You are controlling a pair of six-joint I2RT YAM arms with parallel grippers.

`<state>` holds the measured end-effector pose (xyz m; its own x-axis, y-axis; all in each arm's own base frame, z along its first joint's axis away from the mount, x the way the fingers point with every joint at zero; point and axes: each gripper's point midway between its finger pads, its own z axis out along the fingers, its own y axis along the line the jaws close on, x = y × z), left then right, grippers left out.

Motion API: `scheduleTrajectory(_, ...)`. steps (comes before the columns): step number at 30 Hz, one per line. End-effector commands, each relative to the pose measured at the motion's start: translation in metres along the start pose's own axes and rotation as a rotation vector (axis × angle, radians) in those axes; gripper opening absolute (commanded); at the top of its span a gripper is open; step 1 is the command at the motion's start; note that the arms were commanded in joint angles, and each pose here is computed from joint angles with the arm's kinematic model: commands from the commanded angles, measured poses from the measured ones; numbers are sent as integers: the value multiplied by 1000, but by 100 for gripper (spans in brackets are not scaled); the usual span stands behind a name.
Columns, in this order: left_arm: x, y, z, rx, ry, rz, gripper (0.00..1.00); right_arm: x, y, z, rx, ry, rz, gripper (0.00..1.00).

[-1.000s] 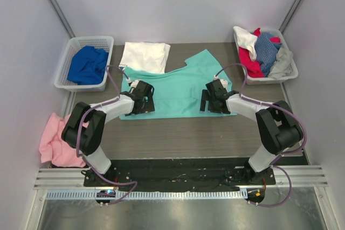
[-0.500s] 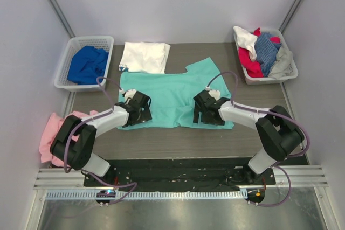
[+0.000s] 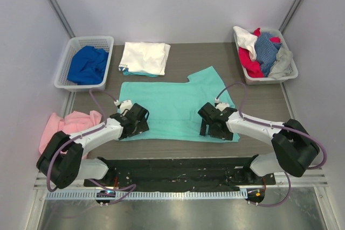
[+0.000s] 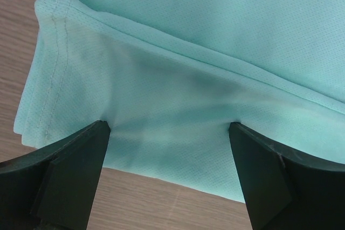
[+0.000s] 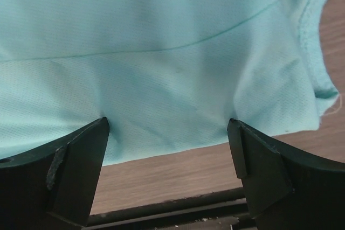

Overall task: Fold and stack the t-shirts
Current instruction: Fold the tshirt

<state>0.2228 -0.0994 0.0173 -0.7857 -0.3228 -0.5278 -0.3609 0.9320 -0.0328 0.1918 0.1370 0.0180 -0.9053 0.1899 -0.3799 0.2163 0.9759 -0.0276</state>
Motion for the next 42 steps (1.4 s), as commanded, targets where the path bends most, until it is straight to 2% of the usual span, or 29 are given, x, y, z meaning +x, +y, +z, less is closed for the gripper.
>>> scheduleTrajectory(1,29,24,-6,-59,82,4,100,18,-42,-8,134,23,13,99)
scheduleTrajectory(7,38,19,-16,-29,88,29,100,14,-49,-16,139,-5,23,99)
scheduleTrajectory(12,31,4,-33,26,50,55,100,-3,-41,-33,76,-64,34,99)
scheduleTrajectory(14,19,-6,-51,47,20,76,100,-13,-35,-47,30,-100,51,99)
scheduleTrajectory(18,-22,-22,-95,114,-81,74,100,-65,-16,-94,-75,-263,80,99)
scheduleTrajectory(24,-91,-31,-150,166,-284,50,100,-151,1,-138,-52,-513,53,100)
scheduleTrajectory(25,-104,-35,-157,173,-330,34,100,-163,1,-129,-12,-511,56,100)
scheduleTrajectory(27,-123,-32,-154,136,-389,42,100,-196,18,-132,-87,-548,67,100)
scheduleTrajectory(28,-135,-40,-156,160,-412,26,100,-205,26,-117,-90,-531,63,100)
scheduleTrajectory(29,-143,-39,-145,126,-408,42,100,-234,22,-113,-109,-570,110,100)
scheduleTrajectory(31,-161,-47,-140,144,-418,14,100,-265,35,-106,-180,-569,132,100)
scheduleTrajectory(32,-170,-44,-127,115,-404,-2,100,-282,32,-79,-148,-549,149,100)
scheduleTrajectory(34,-182,-55,-123,148,-394,-9,100,-320,42,-81,-175,-586,116,100)
scheduleTrajectory(35,-187,-54,-119,141,-391,-17,100,-326,51,-51,-162,-544,80,99)
scheduleTrajectory(36,-186,-58,-113,142,-370,2,100,-351,54,-59,-176,-585,49,98)
scheduleTrajectory(42,-183,-62,-107,141,-346,42,100,-394,69,0,-192,-540,-43,92)
